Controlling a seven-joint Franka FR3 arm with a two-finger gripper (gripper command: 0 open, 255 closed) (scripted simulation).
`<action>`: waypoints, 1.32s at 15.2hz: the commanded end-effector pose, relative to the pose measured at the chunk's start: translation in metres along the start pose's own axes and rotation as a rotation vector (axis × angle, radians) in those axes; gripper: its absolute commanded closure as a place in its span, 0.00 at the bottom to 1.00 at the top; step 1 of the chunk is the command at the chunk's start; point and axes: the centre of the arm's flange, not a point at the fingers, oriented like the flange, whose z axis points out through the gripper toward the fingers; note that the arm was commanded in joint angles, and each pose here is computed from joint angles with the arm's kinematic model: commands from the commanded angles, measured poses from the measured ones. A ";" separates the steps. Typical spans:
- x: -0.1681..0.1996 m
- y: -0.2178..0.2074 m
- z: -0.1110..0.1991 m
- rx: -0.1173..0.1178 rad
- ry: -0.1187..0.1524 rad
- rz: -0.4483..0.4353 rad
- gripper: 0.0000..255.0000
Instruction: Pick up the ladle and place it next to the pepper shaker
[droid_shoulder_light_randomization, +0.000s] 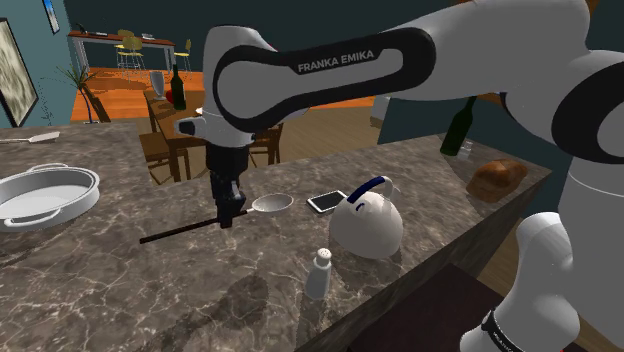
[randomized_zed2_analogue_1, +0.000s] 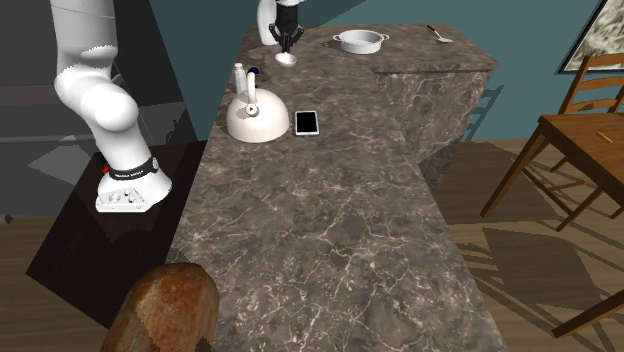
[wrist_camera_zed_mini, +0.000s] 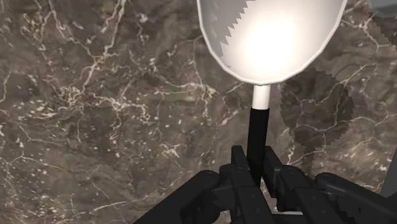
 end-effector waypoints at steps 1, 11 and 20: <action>-0.001 0.001 0.009 0.000 0.000 0.000 1.00; -0.006 0.006 0.062 0.000 0.000 0.000 1.00; -0.009 0.008 0.087 0.000 0.000 0.000 1.00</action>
